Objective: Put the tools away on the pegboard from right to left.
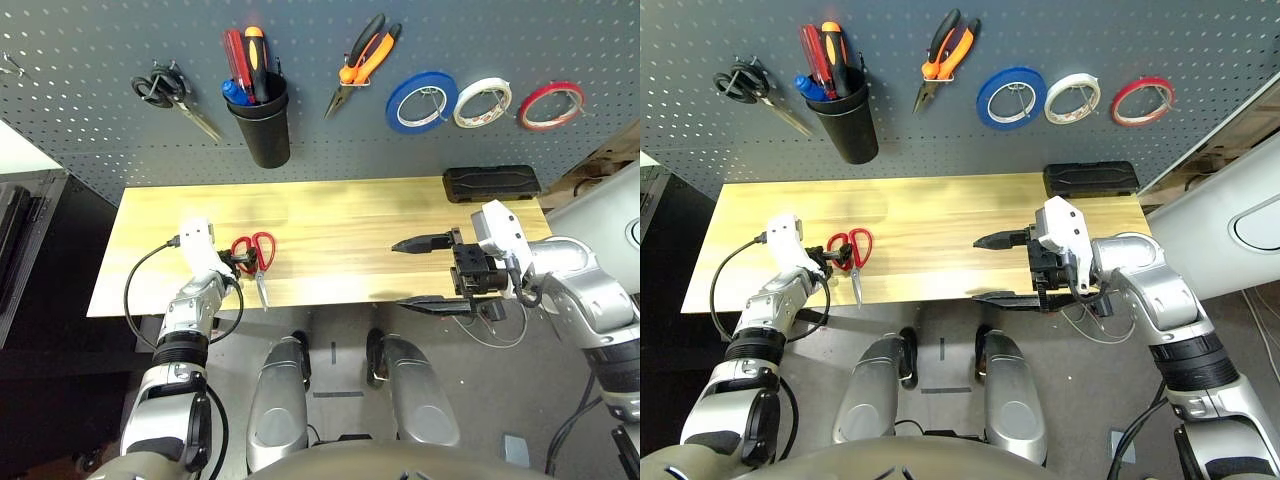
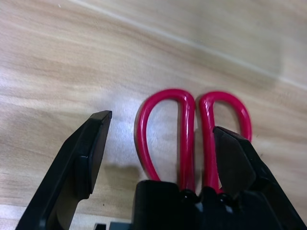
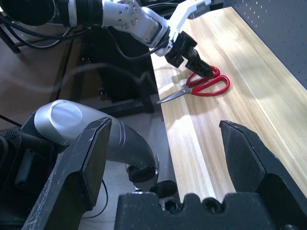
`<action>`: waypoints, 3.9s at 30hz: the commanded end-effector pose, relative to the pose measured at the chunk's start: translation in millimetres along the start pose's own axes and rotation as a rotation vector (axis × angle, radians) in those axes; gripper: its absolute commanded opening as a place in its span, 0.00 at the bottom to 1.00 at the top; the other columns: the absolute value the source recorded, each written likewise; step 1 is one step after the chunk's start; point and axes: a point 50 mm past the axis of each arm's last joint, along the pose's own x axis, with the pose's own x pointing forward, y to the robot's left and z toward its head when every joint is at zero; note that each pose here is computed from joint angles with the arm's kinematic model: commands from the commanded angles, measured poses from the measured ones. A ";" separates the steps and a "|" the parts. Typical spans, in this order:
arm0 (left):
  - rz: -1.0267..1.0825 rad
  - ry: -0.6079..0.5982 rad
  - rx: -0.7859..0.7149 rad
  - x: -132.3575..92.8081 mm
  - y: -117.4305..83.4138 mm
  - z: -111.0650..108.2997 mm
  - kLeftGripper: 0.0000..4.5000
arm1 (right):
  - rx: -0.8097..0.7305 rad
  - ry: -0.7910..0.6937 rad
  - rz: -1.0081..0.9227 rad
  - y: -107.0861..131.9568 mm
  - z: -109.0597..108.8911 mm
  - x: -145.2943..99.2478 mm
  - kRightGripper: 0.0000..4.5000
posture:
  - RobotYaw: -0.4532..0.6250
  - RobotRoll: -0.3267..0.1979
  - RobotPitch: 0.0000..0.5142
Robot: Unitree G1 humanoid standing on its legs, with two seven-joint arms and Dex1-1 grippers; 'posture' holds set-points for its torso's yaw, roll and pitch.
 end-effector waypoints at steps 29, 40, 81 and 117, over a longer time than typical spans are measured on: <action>0.053 0.021 0.073 -1.6 7.4 -20.0 0.00 | -0.007 -0.007 -0.001 -6.2 7.6 -5.3 1.00 | 0.29 0.62 0.49; 0.024 -0.149 0.065 -16.6 9.7 23.2 0.00 | -0.015 -0.041 -0.041 -15.8 6.2 -8.8 1.00 | 0.32 0.62 0.42; 0.062 -0.892 0.008 -127.1 21.9 145.1 0.00 | -0.096 -0.396 -0.205 -38.3 57.8 -84.1 1.00 | 0.38 0.62 0.18; 0.063 -0.484 0.202 -39.0 22.6 62.4 0.99 | 0.010 -0.370 -0.524 -51.0 10.5 -45.4 1.00 | 0.34 0.62 0.15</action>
